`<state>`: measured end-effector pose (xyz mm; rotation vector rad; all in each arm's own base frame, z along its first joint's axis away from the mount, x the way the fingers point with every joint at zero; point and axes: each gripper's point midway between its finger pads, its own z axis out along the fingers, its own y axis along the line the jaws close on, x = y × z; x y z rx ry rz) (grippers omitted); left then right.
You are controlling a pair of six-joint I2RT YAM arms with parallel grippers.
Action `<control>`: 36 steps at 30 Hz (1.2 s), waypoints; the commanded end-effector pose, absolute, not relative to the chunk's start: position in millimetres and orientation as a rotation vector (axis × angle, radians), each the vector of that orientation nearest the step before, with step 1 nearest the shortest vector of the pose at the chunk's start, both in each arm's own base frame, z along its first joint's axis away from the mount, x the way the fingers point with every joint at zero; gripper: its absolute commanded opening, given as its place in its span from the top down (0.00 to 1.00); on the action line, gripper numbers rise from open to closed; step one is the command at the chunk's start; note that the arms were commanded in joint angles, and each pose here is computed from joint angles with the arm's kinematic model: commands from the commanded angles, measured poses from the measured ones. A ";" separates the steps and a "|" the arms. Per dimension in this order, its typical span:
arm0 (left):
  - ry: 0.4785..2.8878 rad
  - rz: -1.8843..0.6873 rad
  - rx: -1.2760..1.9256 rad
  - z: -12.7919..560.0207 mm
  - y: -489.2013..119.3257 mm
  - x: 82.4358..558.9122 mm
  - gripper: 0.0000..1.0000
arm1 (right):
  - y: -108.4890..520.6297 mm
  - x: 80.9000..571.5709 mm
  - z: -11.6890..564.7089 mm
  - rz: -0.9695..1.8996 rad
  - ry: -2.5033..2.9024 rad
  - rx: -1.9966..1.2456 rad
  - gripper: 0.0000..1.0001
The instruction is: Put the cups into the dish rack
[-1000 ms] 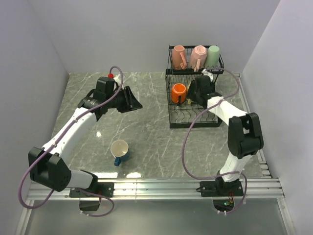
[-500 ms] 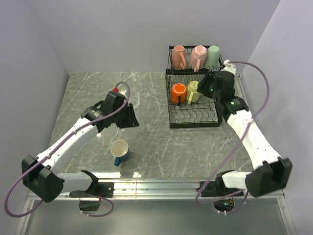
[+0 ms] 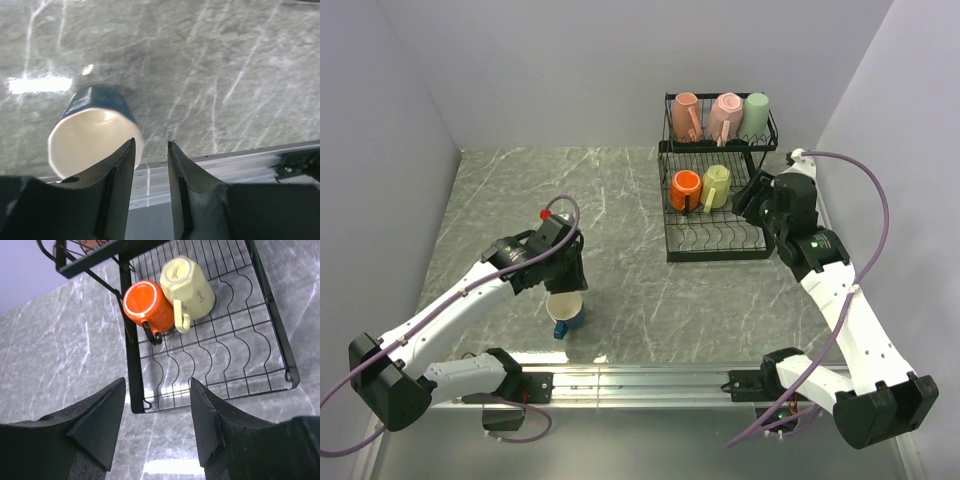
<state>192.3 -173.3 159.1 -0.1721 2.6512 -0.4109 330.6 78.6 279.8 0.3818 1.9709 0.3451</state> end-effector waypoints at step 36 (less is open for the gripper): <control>2.747 -0.249 -0.080 122.8 -190.5 186.6 1.00 | 72.8 311.4 269.5 0.318 1.986 0.353 0.39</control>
